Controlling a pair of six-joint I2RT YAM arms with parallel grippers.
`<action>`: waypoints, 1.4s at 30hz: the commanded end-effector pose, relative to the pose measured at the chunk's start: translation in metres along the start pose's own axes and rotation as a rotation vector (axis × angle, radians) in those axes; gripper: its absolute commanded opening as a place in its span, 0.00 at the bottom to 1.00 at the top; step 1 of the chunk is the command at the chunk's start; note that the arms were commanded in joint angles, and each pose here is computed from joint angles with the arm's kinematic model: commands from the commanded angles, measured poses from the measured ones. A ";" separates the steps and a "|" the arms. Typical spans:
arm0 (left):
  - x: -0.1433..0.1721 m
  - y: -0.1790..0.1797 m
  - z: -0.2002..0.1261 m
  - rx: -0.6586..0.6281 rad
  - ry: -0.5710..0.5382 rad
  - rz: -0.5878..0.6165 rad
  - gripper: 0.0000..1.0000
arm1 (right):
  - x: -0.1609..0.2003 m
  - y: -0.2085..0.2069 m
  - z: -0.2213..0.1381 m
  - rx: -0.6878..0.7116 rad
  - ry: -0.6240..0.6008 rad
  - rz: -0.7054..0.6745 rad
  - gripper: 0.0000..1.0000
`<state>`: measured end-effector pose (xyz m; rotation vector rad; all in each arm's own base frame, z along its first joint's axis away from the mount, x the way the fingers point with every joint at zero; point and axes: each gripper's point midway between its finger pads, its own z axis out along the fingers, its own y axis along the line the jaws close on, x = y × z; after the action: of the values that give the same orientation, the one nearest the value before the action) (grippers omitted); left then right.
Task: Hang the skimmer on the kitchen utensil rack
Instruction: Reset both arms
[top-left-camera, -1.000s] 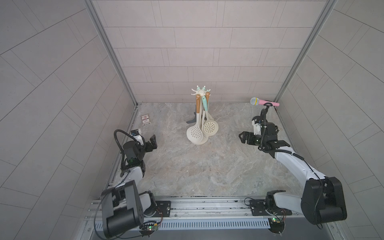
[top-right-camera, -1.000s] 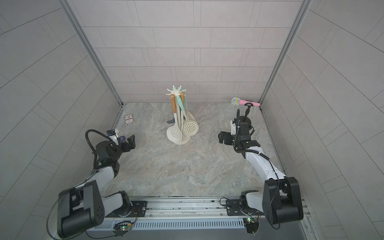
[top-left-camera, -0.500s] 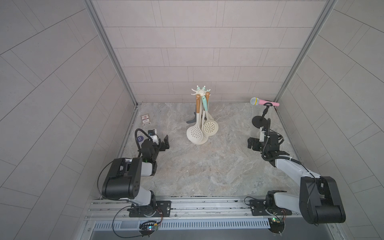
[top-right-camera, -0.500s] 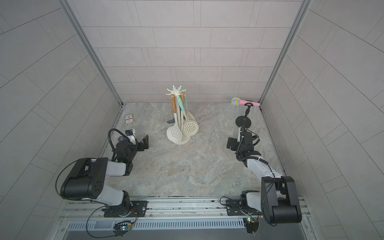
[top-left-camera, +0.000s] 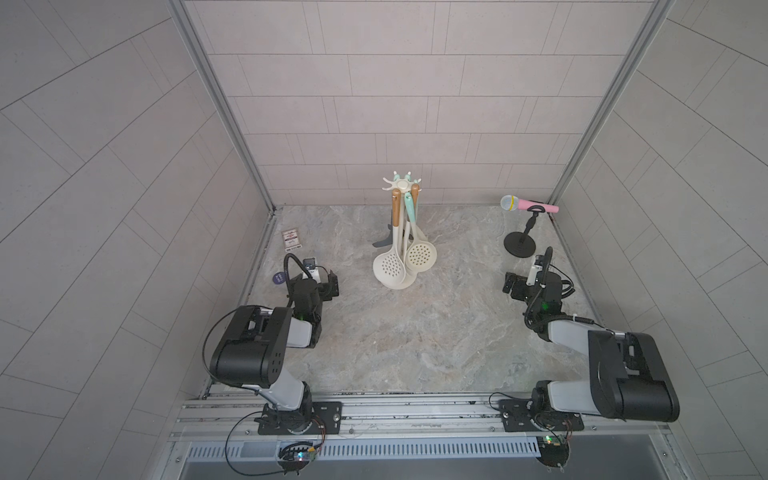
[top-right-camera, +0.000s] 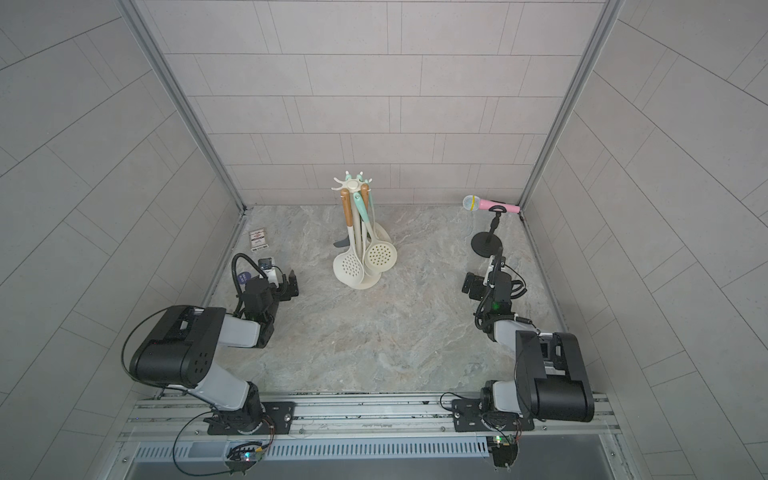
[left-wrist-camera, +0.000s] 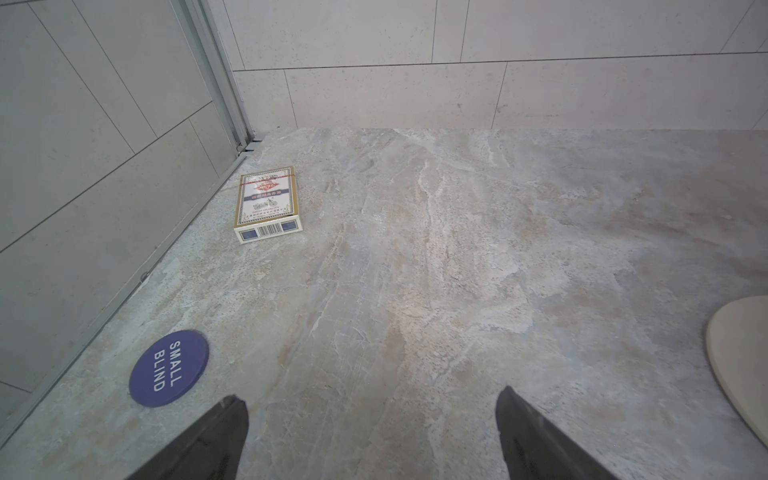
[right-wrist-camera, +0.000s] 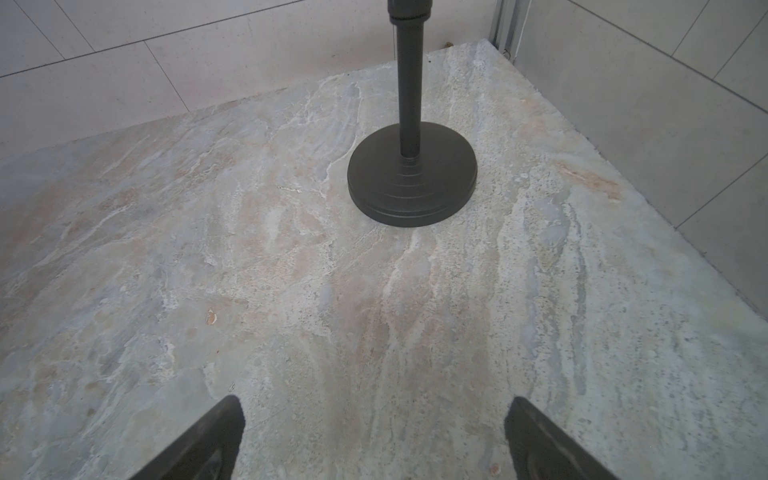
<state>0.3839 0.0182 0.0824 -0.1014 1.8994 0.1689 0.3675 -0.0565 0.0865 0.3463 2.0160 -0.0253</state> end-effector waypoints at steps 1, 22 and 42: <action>-0.010 0.007 0.005 -0.067 -0.010 0.015 1.00 | -0.027 -0.001 0.005 0.008 -0.123 -0.027 1.00; -0.011 0.006 0.002 -0.106 -0.015 0.041 1.00 | -0.010 0.021 0.012 -0.075 -0.158 -0.128 1.00; -0.011 0.006 0.004 -0.105 -0.008 0.042 1.00 | -0.009 0.030 0.019 -0.090 -0.130 -0.165 1.00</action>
<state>0.3844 0.0247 0.0840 -0.1291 1.9087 0.2880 0.3870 -0.0341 0.0867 0.1385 1.8936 -0.0277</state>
